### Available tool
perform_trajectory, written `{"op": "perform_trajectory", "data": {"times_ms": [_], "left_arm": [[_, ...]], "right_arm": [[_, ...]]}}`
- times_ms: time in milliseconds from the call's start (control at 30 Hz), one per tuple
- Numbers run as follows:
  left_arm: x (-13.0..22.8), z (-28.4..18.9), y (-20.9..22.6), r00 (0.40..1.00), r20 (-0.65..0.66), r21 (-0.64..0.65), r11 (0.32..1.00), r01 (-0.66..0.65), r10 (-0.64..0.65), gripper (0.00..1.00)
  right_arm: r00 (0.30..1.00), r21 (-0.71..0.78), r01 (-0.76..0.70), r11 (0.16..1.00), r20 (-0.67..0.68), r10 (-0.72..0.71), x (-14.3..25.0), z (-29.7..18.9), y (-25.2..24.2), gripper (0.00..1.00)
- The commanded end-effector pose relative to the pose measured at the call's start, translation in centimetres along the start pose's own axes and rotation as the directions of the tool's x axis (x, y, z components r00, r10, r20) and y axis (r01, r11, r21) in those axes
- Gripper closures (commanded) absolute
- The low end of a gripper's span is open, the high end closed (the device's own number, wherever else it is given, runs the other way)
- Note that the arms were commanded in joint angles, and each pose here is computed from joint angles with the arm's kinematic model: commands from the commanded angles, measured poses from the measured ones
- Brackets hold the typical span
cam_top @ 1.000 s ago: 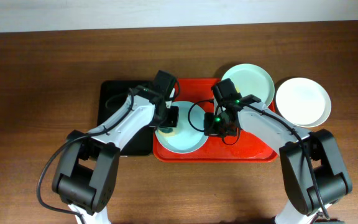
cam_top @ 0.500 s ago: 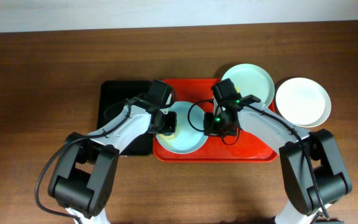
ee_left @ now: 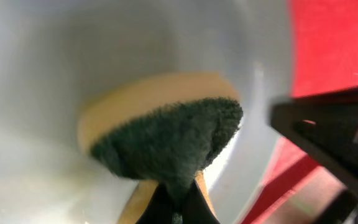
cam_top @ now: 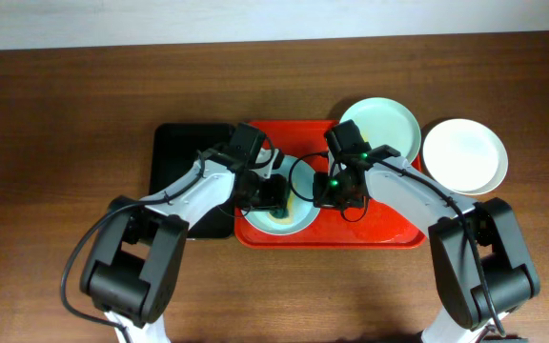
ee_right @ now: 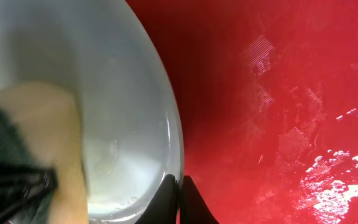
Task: Clean dirty plates on tray and stack at the side
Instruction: 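Place the sponge on the black tray and retract the left arm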
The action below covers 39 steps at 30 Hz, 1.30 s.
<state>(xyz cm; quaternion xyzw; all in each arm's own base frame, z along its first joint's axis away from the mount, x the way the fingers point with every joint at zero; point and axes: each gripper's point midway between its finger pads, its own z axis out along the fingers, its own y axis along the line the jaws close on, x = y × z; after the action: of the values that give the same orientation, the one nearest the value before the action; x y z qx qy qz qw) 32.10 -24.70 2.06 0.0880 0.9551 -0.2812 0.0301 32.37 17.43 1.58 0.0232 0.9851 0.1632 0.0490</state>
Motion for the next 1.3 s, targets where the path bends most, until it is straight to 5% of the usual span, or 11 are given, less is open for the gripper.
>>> {"op": "perform_trajectory", "data": {"times_ms": [0, 167, 300, 667, 900, 1167, 1267], "left_arm": [[-3.4, -6.9, -3.4, 0.982, 0.181, 0.039, 0.997, -0.06, 0.052, 1.0], [-4.0, -16.7, 2.9, 0.919, 0.392, -0.317, 0.945, 0.085, 0.049, 1.0], [-2.6, -18.6, 5.9, 0.932, 0.355, -0.424, 0.901, 0.092, 0.072, 1.0], [2.2, -11.9, 13.5, 0.992, 0.083, -0.524, 0.843, 0.123, -0.094, 1.0], [2.1, -9.7, 14.9, 0.992, 0.045, -0.531, 0.839, 0.123, -0.117, 1.0], [-1.2, -13.8, 12.5, 0.99, 0.114, -0.523, 0.842, 0.131, -0.083, 0.43], [-3.5, -18.4, 11.3, 0.966, 0.24, -0.515, 0.83, 0.213, -0.099, 0.31]], "right_arm": [[0.999, -0.031, 0.019, 0.999, -0.029, -0.019, 0.9, 0.4, 0.8, 0.96], [0.999, -0.029, 0.017, 0.999, -0.032, -0.018, 1.0, 0.4, 0.8, 0.96], [0.999, -0.029, 0.017, 0.999, -0.032, -0.018, 1.0, 0.4, 0.8, 0.96], [0.999, -0.029, 0.017, 0.999, -0.032, -0.018, 1.0, 0.4, 0.8, 0.95], [0.999, -0.029, 0.017, 0.999, -0.032, -0.018, 1.0, 0.4, 0.8, 0.95], [0.999, -0.029, 0.018, 0.999, -0.032, -0.019, 1.0, 0.4, 0.8, 0.88], [0.999, -0.029, 0.018, 0.999, -0.032, -0.019, 1.0, 0.4, 0.8, 0.86]]}}
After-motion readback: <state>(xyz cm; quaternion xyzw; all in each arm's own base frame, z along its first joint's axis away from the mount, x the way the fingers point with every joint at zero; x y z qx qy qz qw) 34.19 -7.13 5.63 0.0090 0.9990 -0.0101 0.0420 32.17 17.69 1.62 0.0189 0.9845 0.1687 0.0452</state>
